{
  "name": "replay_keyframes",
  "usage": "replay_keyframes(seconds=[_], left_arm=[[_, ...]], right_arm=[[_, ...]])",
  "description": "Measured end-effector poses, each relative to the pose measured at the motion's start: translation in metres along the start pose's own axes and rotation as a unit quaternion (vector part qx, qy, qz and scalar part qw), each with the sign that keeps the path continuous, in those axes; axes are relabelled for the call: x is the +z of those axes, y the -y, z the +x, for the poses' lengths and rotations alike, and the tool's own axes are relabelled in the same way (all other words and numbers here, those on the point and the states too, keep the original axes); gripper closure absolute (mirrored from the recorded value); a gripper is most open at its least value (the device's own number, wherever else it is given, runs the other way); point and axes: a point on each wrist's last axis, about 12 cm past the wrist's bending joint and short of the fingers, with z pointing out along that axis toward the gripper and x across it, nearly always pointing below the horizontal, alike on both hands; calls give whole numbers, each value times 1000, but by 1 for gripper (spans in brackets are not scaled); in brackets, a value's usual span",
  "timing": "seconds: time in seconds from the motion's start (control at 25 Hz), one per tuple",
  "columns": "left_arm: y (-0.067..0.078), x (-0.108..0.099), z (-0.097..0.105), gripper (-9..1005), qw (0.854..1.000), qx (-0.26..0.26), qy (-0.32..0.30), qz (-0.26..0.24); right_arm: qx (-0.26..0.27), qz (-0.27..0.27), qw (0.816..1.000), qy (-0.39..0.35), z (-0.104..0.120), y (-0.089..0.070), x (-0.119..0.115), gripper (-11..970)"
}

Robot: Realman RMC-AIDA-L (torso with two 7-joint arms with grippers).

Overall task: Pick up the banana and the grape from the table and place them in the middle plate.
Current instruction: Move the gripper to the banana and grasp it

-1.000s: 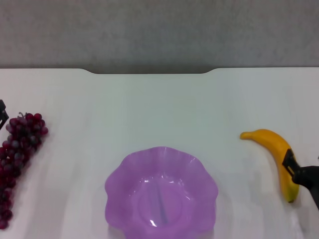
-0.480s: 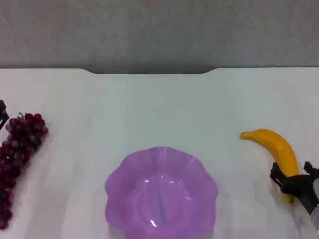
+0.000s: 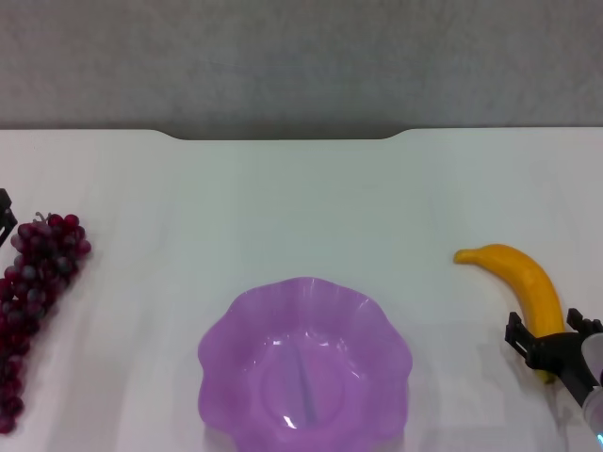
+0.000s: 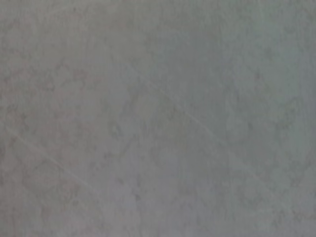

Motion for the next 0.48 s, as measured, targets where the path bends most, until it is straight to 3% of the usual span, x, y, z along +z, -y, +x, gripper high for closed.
replay_keyframes(seconds=[0.28, 0.48], left_arm=[[-1, -1, 0, 103, 1000, 0, 1, 0], [0, -2, 0, 103, 1000, 0, 1, 0]], right_arm=[[0, 1, 1000, -1, 0, 0, 0, 79], [-3, 2, 1000, -2, 1, 2, 0, 184]])
